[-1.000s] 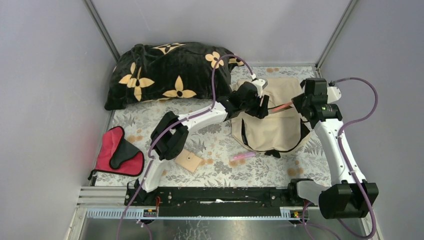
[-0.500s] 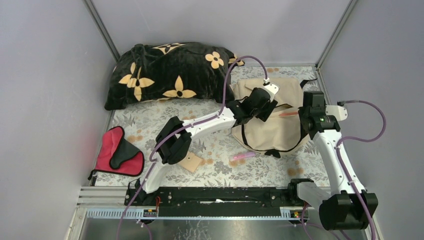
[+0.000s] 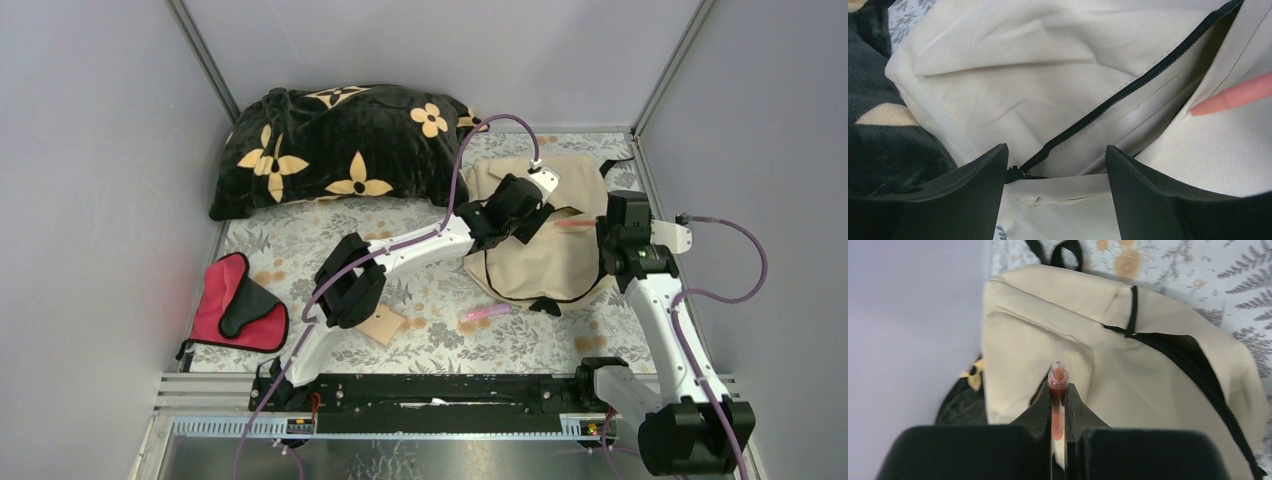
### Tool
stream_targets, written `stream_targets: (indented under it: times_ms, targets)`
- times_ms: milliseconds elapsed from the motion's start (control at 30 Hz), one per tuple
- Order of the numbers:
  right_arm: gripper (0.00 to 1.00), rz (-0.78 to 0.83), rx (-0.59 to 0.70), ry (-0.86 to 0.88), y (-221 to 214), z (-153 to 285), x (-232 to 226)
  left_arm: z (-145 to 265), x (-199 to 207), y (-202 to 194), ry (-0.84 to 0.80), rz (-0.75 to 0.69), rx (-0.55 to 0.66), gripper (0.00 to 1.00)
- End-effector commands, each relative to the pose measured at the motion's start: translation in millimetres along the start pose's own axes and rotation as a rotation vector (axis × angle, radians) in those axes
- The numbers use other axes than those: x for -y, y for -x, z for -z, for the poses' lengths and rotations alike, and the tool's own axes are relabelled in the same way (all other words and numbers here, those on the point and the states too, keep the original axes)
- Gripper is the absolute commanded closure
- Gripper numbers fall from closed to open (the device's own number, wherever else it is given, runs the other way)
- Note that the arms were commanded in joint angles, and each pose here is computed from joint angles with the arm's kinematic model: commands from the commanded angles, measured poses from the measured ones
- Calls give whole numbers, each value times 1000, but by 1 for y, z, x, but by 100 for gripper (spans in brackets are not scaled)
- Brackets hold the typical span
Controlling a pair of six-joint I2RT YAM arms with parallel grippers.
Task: Pack the student bag
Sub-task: Place the stationery in the student bag.
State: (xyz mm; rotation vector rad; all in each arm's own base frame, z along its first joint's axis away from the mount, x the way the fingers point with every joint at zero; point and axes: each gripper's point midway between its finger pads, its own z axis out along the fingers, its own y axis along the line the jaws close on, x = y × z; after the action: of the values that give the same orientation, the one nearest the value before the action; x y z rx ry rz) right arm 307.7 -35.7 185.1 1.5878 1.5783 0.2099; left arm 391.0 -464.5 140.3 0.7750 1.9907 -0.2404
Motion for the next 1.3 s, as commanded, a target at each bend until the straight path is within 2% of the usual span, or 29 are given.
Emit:
stream_targets:
  times_ms: [0,133,367,667,833,967,1067,1267]
  targets:
    - [100,-88,87,114,25,11,-28,-2,13,-14,-69,-48,-30,22]
    - [100,-79,80,19,15,-7,-19,-6,13,-21,-60,-35,-45,22]
    - [100,-94,122,-9,8,-35,-12,-4,9,-24,-41,-47,-56,21]
    - [100,-106,-177,-32,-66,-51,-14,10,2,-6,-41,-6,-21,21]
    - [100,-73,-262,-5,-97,-44,-20,12,-1,-3,-30,-3,-12,18]
    - [100,-64,-302,20,-109,-44,-26,4,-12,-10,48,1,-35,14]
    - [100,-58,-299,62,-105,-39,-34,1,-26,-6,125,7,-30,22]
    - [100,-17,-205,121,-76,-23,-41,3,-49,10,216,45,11,48]
